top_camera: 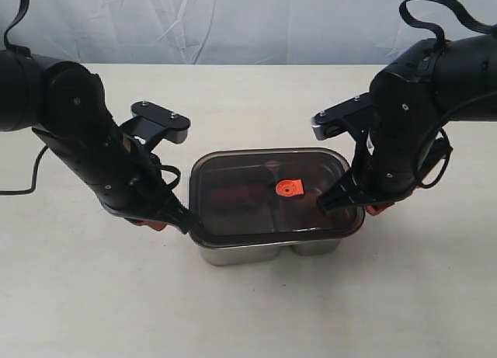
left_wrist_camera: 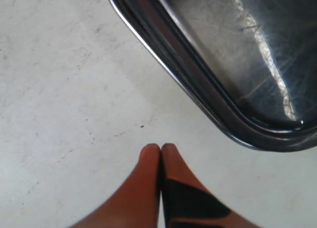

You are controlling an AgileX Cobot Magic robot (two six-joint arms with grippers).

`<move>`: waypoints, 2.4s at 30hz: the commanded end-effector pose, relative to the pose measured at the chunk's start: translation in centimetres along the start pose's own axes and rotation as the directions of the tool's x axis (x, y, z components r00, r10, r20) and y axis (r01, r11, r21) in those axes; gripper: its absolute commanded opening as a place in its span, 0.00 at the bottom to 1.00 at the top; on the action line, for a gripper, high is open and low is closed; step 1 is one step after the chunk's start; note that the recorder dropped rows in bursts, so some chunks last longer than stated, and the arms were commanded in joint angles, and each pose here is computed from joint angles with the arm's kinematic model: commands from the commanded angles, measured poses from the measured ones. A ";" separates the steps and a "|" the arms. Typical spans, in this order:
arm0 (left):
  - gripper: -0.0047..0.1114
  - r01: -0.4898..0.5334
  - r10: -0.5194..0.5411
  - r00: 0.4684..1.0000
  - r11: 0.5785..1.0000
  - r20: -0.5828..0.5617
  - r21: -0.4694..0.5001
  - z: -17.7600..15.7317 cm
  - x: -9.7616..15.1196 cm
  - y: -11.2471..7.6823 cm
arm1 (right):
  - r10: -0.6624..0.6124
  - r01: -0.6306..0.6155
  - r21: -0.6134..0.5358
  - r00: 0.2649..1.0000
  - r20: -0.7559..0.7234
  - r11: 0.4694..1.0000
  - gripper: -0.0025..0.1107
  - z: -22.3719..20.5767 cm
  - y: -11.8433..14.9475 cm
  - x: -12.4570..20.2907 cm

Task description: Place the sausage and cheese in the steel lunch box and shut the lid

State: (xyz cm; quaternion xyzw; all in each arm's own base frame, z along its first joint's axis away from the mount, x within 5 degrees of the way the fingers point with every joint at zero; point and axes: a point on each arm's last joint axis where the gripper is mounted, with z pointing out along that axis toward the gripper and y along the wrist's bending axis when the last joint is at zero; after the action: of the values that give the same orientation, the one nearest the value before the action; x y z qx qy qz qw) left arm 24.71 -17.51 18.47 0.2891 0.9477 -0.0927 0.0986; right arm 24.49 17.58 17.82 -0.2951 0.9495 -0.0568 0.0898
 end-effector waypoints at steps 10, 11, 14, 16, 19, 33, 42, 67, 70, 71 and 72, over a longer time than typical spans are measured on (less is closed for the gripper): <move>0.04 0.010 -0.010 1.000 1.000 0.005 0.003 0.0 -0.1 0.0 | -0.016 0.017 -0.006 0.998 0.066 1.000 0.02 -0.1 0.1 -0.7; 0.04 0.010 -0.010 1.000 1.000 0.005 0.003 0.0 -0.1 0.0 | -0.016 0.017 -0.006 0.998 0.066 1.000 0.02 -0.1 0.1 -0.7; 0.04 0.010 -0.010 1.000 1.000 0.005 0.003 0.0 -0.1 0.0 | -0.026 0.026 0.003 0.997 0.075 1.000 0.02 -0.1 0.0 -0.7; 0.04 0.010 -0.010 1.000 1.000 0.005 0.003 0.0 -0.1 0.0 | -0.028 0.027 0.004 0.997 0.075 1.000 0.02 -0.1 0.0 -0.8; 0.04 0.010 -0.010 1.000 1.000 0.005 0.003 0.0 -0.1 0.0 | -0.028 0.027 0.004 0.997 0.075 1.000 0.02 -0.1 0.0 -0.8; 0.04 -0.031 0.038 0.966 0.999 0.257 -0.030 -4.7 -2.1 -0.3 | 0.014 -0.021 0.019 0.952 0.305 1.000 0.02 -4.9 -1.0 -2.6; 0.04 -0.113 0.072 0.957 0.985 0.283 0.131 -3.3 -2.8 -1.8 | -0.003 0.022 -0.046 0.925 0.379 0.999 0.02 -3.9 0.0 -3.9; 0.04 -0.100 0.073 0.988 0.974 0.135 0.203 1.8 -2.6 -1.7 | -0.011 0.031 -0.059 0.948 0.317 0.998 0.02 -0.5 0.7 -4.6; 0.04 -0.100 0.074 0.989 0.974 0.130 0.202 1.9 -2.6 -1.7 | -0.011 0.030 -0.062 0.957 0.289 0.998 0.02 0.5 0.9 -4.6; 0.04 -0.104 0.079 0.989 0.974 0.129 0.199 1.9 -2.6 -1.7 | -0.012 0.030 -0.063 0.961 0.276 0.998 0.02 1.0 1.0 -4.6; 0.04 -0.097 0.073 0.990 0.975 0.122 0.198 1.9 -2.5 -1.7 | -0.015 0.031 -0.061 0.967 0.256 0.998 0.02 1.5 1.1 -4.5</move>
State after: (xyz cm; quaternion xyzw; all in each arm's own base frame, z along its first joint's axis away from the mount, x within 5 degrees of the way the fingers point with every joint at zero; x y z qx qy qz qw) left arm 26.25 -20.73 18.09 0.3279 0.9104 -0.2070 0.1441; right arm 27.81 20.86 17.94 -0.3105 0.9250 0.0164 0.2184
